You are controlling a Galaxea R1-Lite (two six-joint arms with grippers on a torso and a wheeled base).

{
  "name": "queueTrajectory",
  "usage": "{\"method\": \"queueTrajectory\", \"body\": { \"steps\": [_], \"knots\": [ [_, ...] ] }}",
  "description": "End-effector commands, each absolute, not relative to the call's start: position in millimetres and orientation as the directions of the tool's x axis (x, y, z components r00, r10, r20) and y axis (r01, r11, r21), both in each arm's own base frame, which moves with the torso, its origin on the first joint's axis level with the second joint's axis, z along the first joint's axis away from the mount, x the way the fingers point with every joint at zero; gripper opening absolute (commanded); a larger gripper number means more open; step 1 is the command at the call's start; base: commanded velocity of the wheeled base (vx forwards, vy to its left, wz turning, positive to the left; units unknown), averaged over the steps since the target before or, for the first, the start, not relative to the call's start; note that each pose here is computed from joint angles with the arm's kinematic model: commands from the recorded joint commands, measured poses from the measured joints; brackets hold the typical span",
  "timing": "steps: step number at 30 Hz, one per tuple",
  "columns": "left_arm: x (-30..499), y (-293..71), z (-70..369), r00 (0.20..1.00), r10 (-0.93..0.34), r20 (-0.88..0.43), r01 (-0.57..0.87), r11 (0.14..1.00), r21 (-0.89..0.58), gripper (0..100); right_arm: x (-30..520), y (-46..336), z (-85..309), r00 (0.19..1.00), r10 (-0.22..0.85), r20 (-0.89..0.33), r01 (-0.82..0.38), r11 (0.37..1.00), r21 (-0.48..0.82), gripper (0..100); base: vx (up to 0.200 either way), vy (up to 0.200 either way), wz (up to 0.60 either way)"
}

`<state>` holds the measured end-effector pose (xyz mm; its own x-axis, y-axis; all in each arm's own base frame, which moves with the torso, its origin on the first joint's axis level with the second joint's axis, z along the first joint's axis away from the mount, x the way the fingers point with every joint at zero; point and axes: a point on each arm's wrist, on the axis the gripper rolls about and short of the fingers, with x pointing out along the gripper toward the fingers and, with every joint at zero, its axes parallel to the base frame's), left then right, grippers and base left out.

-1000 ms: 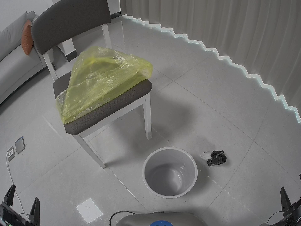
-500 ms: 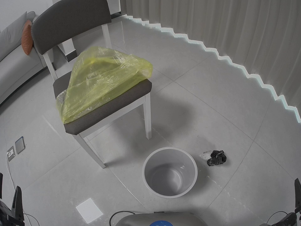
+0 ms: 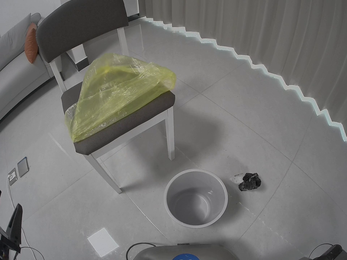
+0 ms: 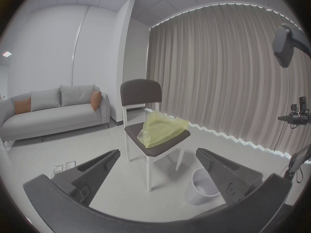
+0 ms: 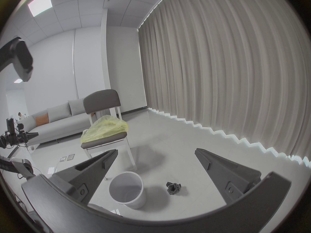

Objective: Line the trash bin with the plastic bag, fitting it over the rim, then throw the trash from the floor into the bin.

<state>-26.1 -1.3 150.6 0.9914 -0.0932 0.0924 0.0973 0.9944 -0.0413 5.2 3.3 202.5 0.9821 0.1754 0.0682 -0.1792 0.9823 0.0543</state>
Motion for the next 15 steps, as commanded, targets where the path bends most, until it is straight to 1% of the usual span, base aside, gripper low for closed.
{"method": "queueTrajectory", "body": {
  "steps": [1, 8, 11, 15],
  "knots": [
    [22.8, -1.7, 198.8, 0.994, -0.074, -0.086, 0.07, 0.996, -0.047, 100, 70.5, 6.8, 239.5, 0.978, 0.19, -0.085, -0.19, 0.982, 0.015, 100, 0.0, 0.0, 0.0],
    [73.6, -1.4, 219.1, 0.976, -0.013, -0.219, 0.031, 0.996, 0.078, 100, 95.2, 8.5, 246.1, 0.98, 0.194, -0.039, -0.193, 0.981, 0.024, 100, 0.0, 0.0, 0.0],
    [93.7, -2.3, 219.2, 0.964, -0.013, -0.265, 0.048, 0.991, 0.126, 100, 103.9, 8.9, 242.2, 0.979, 0.187, -0.074, -0.186, 0.982, 0.03, 100, 0.0, 0.0, 0.0],
    [105.1, -2.3, 221.3, 0.96, 0.004, -0.281, 0.057, 0.977, 0.208, 100, 113.7, 9.5, 232.5, 0.973, 0.192, -0.129, -0.188, 0.981, 0.041, 100, 0.0, 0.0, 0.0]
  ]
}}
